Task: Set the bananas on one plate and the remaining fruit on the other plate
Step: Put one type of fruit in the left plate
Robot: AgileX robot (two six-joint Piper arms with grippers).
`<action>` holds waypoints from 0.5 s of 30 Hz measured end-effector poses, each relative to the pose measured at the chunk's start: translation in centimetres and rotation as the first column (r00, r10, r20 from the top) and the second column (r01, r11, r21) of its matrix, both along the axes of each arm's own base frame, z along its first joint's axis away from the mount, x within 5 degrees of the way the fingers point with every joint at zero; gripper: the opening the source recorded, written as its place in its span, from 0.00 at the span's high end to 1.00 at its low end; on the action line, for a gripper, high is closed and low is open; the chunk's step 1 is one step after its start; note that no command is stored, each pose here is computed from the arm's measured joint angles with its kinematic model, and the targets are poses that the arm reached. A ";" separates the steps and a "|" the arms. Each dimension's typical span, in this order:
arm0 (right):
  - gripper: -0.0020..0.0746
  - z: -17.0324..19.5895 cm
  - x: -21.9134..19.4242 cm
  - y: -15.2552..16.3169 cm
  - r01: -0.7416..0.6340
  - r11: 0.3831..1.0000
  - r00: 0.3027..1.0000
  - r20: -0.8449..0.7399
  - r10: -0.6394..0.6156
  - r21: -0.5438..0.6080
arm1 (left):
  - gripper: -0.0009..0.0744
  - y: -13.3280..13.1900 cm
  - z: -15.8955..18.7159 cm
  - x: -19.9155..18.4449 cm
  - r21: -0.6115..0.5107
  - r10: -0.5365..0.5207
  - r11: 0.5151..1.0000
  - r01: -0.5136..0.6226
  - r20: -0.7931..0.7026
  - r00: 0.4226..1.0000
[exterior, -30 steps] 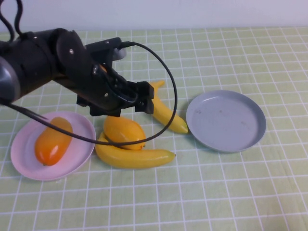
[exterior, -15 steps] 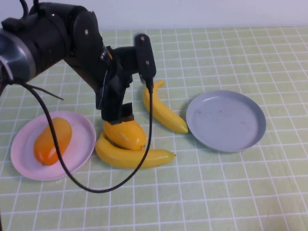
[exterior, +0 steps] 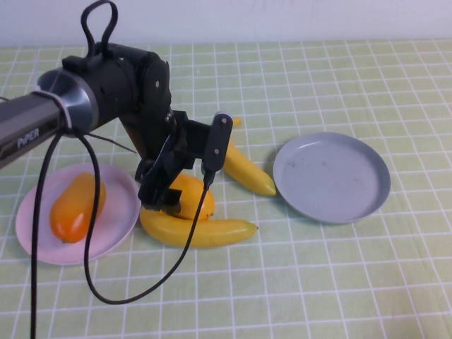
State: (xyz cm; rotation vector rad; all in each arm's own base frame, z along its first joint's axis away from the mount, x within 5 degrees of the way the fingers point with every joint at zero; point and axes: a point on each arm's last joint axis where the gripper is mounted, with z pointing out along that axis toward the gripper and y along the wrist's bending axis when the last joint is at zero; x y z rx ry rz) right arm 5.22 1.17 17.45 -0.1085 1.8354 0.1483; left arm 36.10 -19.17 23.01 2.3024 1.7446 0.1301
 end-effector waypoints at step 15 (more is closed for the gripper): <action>1.00 0.0 0.0 0.0 0.000 1.000 1.000 0.000 0.000 0.000 | 0.21 -0.5 -3.8 1.6 0.050 -0.053 0.997 0.053 0.014 0.998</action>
